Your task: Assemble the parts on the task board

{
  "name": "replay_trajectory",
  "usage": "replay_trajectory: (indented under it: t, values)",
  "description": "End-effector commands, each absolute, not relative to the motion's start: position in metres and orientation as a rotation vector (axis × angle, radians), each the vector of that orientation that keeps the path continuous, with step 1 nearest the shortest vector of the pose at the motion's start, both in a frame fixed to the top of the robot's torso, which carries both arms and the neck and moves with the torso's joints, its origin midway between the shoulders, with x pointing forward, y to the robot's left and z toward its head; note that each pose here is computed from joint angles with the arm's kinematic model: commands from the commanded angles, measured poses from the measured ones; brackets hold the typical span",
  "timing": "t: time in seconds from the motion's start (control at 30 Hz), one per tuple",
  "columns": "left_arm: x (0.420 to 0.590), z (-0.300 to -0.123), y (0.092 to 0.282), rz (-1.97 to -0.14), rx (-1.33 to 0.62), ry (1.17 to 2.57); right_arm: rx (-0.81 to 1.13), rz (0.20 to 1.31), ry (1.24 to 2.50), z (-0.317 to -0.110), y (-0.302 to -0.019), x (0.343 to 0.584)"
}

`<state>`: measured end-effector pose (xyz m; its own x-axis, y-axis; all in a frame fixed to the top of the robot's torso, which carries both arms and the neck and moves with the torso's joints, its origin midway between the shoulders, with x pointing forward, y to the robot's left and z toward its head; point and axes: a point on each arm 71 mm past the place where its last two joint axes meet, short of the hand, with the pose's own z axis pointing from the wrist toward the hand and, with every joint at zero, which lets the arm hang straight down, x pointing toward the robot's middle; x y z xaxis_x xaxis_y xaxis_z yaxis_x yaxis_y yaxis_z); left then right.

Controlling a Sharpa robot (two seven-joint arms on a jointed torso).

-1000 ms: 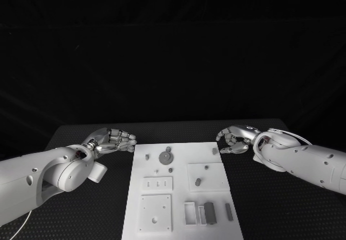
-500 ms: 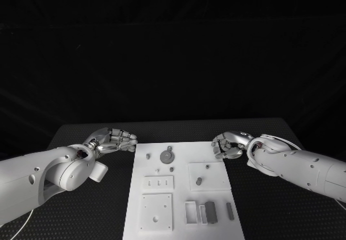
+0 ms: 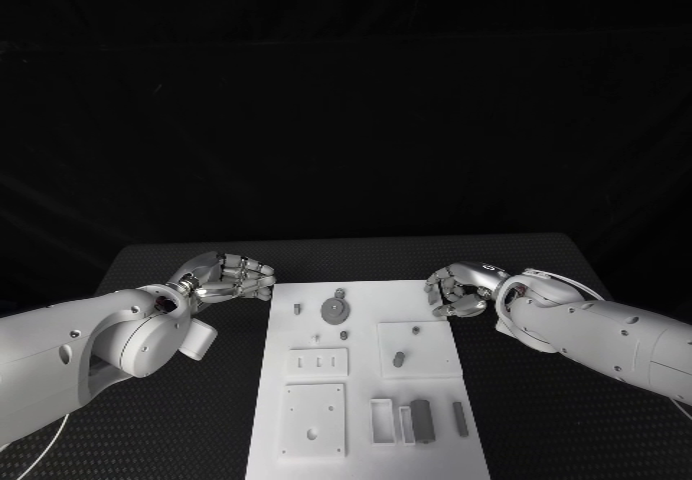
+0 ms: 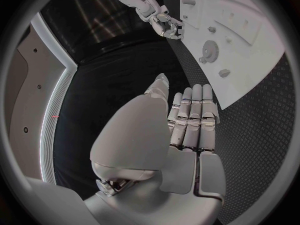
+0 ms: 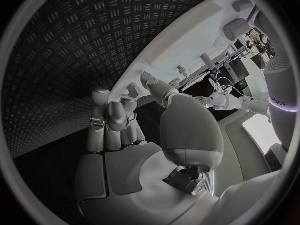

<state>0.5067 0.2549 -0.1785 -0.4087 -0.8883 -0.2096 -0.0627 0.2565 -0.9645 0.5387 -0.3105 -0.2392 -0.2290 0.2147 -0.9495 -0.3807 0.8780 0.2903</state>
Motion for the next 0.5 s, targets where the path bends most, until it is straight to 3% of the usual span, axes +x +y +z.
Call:
replay_trajectory:
  t: [0.03, 0.5]
  values:
    - [0.5059, -0.1774, 0.2527, -1.273, -0.867, 1.7, -0.134, 0.559, 1.709, -0.2394, -0.3097, 0.5384]
    - [0.5059, -0.1774, 0.2527, -1.274, -0.867, 1.701, -0.132, 0.555, 1.698, -0.2402, -0.3077, 0.5397]
